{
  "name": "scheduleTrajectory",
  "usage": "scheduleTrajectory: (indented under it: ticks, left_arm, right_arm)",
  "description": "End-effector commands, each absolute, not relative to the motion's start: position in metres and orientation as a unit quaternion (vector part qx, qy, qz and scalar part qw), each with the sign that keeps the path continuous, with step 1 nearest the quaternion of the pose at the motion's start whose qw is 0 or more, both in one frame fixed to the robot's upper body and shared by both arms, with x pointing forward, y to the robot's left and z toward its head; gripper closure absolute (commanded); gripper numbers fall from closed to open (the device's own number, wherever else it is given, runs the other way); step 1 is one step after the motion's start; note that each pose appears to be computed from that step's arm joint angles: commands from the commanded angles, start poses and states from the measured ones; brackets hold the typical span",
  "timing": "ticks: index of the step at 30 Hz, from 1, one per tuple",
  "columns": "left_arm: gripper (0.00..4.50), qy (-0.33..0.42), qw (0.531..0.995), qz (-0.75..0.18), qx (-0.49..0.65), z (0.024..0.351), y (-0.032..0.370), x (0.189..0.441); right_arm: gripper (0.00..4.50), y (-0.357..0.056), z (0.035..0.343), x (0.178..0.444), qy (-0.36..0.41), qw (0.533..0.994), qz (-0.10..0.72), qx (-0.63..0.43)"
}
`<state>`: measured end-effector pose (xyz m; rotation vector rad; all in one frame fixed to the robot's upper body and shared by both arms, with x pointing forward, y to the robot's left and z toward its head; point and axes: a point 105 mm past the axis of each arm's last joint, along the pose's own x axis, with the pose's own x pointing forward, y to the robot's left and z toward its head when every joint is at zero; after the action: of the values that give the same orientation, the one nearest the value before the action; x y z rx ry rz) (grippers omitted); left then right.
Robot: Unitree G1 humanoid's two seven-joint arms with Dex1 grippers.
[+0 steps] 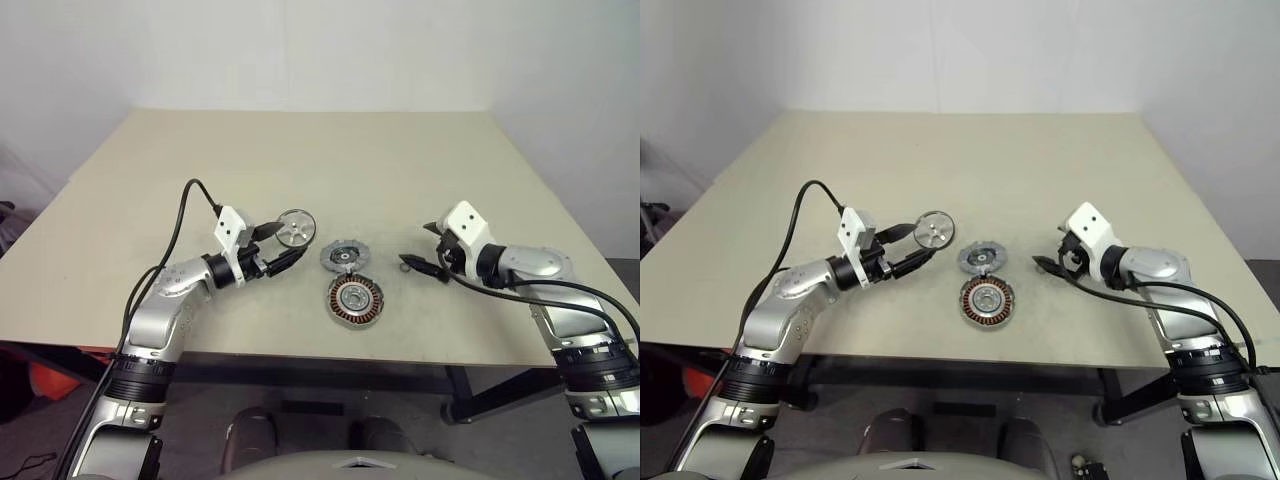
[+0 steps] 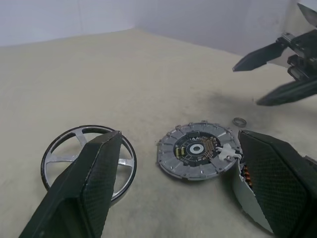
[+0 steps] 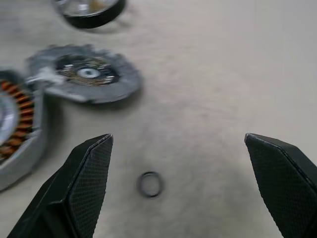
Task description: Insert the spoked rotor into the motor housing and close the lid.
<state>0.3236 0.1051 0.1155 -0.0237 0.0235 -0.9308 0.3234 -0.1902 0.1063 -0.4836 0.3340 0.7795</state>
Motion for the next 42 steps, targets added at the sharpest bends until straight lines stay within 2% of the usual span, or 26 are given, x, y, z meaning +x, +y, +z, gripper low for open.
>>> scheduleTrajectory:
  ticks: [1, 10, 22, 28, 37, 42]
  left_arm:
    - [0.49, -0.013, 0.892, -0.452, 0.0, 0.129, 0.106, 0.326]
    - [0.49, -0.012, 0.892, -0.452, 0.001, 0.125, 0.103, 0.323]
    - [0.49, -0.012, 0.896, -0.443, 0.009, 0.123, 0.103, 0.321]
    - [0.46, -0.017, 0.902, -0.432, 0.014, 0.127, 0.106, 0.325]
    - [0.46, -0.024, 0.905, -0.424, 0.02, 0.132, 0.106, 0.328]
    - [0.46, -0.034, 0.91, -0.414, 0.023, 0.138, 0.108, 0.332]
  right_arm:
    - [0.13, -0.183, 0.111, 0.315, 0.15, 0.864, 0.402, -0.264]
    - [0.13, -0.201, 0.078, 0.328, 0.207, 0.882, 0.342, -0.249]
    - [0.13, -0.204, 0.062, 0.337, 0.24, 0.898, 0.313, -0.196]
    - [2.01, -0.207, 0.057, 0.336, 0.262, 0.896, 0.308, -0.184]
    - [2.01, -0.206, 0.054, 0.336, 0.286, 0.894, 0.305, -0.16]
    - [3.41, -0.207, 0.051, 0.335, 0.302, 0.893, 0.3, -0.147]
